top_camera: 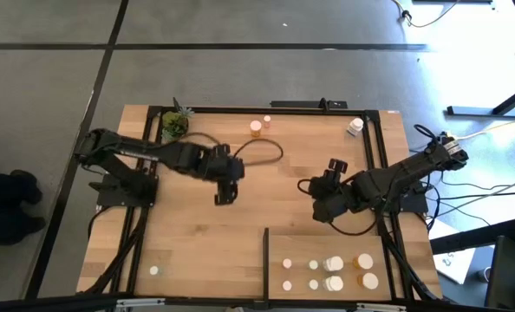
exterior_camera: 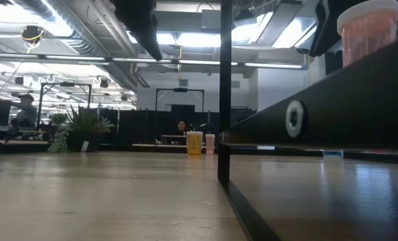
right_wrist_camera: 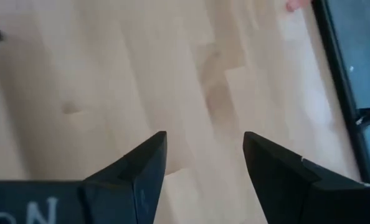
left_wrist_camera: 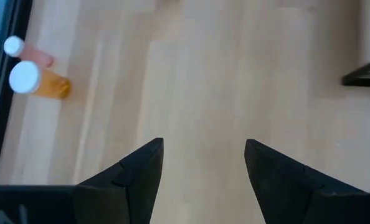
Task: Pick and place medicine bottles onto shelf by color
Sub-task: Put the white pill bottle on the shelf aligned with the other white pill bottles
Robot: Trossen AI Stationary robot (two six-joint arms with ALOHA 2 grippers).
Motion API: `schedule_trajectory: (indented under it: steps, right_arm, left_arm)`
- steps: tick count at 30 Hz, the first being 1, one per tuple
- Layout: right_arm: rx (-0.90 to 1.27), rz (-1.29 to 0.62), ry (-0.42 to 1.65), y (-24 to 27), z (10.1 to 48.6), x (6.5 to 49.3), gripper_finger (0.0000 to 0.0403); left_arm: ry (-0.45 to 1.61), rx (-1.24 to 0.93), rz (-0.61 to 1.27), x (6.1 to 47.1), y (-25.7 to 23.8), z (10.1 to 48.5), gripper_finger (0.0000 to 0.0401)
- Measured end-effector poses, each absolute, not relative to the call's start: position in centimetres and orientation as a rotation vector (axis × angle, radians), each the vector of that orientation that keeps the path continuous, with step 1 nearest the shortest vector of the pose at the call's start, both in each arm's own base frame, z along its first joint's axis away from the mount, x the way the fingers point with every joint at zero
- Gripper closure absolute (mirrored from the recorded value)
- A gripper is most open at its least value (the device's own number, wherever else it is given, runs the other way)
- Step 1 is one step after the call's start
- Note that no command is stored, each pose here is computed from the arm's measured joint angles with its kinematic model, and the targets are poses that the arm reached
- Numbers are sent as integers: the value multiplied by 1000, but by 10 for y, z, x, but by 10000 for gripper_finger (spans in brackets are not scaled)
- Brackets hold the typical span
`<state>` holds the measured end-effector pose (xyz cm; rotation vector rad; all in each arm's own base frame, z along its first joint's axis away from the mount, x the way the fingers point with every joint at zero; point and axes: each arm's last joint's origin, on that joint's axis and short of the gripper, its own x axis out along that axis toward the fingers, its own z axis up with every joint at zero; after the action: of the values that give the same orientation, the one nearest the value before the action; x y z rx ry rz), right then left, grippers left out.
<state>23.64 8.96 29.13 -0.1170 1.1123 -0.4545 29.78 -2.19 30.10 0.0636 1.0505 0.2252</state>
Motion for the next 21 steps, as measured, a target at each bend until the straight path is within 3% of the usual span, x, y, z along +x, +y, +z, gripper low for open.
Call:
schedule_trajectory:
  steps: [13, 21]
  right_arm:
    - [-142, -475, 1242, 23, 290, 253, 189]
    - [-115, -488, 1262, -5, 290, 256, 189]
  left_arm:
    - [1002, -5, 65, 288, 98, 304, 182]
    - [916, -1, 23, 274, 141, 307, 182]
